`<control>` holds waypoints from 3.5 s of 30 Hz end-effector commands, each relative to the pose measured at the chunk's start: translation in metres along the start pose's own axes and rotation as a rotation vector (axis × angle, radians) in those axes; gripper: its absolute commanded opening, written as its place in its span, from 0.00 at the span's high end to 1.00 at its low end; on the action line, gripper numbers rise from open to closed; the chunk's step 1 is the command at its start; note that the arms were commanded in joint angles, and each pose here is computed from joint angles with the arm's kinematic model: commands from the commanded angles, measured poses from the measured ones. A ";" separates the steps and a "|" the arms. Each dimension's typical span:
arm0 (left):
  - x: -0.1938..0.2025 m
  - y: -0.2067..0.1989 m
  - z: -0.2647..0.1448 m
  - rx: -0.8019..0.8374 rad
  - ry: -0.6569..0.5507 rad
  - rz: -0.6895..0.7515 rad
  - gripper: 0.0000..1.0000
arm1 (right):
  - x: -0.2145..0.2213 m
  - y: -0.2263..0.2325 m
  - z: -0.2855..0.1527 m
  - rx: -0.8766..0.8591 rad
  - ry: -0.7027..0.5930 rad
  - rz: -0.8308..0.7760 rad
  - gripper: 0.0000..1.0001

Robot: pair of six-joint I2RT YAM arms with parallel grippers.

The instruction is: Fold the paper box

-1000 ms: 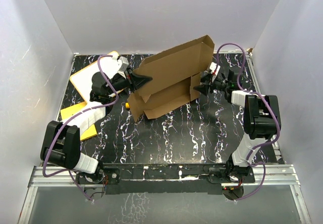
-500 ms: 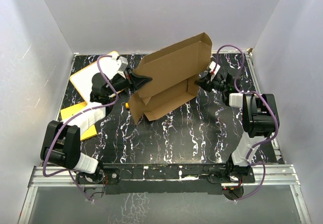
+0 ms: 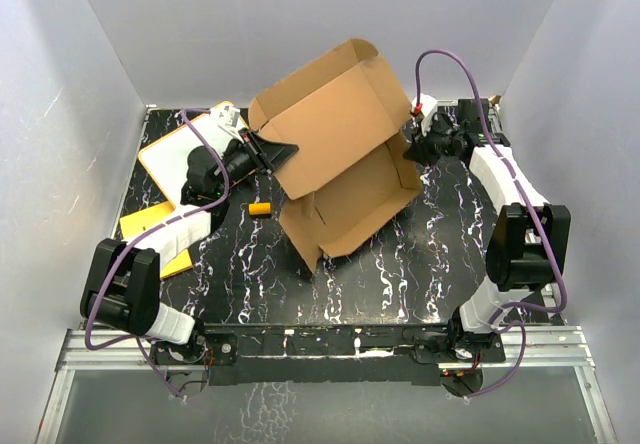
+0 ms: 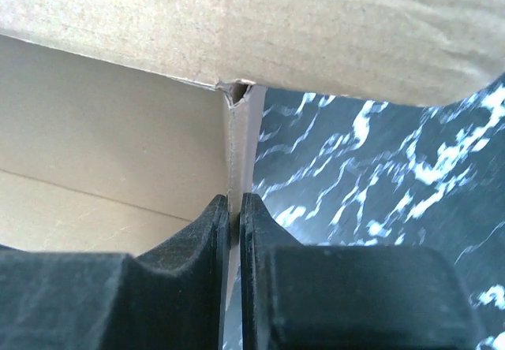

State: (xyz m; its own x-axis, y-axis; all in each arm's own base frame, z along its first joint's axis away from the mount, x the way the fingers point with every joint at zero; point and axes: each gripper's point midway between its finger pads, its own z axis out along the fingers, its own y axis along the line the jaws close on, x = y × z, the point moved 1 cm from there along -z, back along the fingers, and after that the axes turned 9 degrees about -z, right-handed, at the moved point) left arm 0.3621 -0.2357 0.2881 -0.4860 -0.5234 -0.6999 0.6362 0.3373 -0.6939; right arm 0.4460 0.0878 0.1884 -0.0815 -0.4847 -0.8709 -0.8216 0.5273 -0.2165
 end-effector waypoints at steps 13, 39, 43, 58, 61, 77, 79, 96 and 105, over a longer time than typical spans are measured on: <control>0.072 0.052 -0.021 -0.272 0.072 -0.355 0.62 | 0.070 0.053 -0.059 -0.113 0.450 0.230 0.92; 0.055 0.075 -0.117 -0.694 -0.109 -0.163 0.03 | 0.116 0.061 -0.068 0.016 0.523 0.335 0.91; 0.072 0.075 -0.119 -0.669 -0.068 -0.213 0.03 | 0.121 0.065 -0.068 0.019 0.531 0.348 0.90; 0.096 0.069 -0.116 -0.592 -0.011 -0.312 0.08 | 0.137 0.070 -0.063 0.052 0.531 0.360 0.85; 0.099 0.069 -0.115 -0.583 -0.004 -0.330 0.09 | 0.138 0.071 -0.062 0.055 0.525 0.360 0.82; 0.106 0.066 -0.111 -0.553 0.019 -0.378 0.10 | 0.165 0.078 -0.064 0.113 0.591 0.314 0.73; 0.106 0.066 -0.111 -0.551 0.023 -0.384 0.10 | 0.171 0.078 -0.063 0.130 0.609 0.300 0.76; 0.115 0.062 -0.105 -0.580 0.078 -0.362 0.14 | 0.144 0.057 -0.047 0.360 0.468 0.469 0.92; 0.117 0.064 -0.098 -0.587 0.083 -0.349 0.14 | 0.149 0.066 -0.044 0.317 0.479 0.474 0.82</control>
State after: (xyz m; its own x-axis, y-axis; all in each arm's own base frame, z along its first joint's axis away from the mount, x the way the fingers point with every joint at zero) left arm 0.2779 -0.1964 0.1323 -0.6828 -0.6202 -0.3862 -0.0161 0.5412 -0.8407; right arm 0.3424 0.0171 0.0543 -0.7174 -0.3840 -0.5813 -0.4513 0.8918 -0.0322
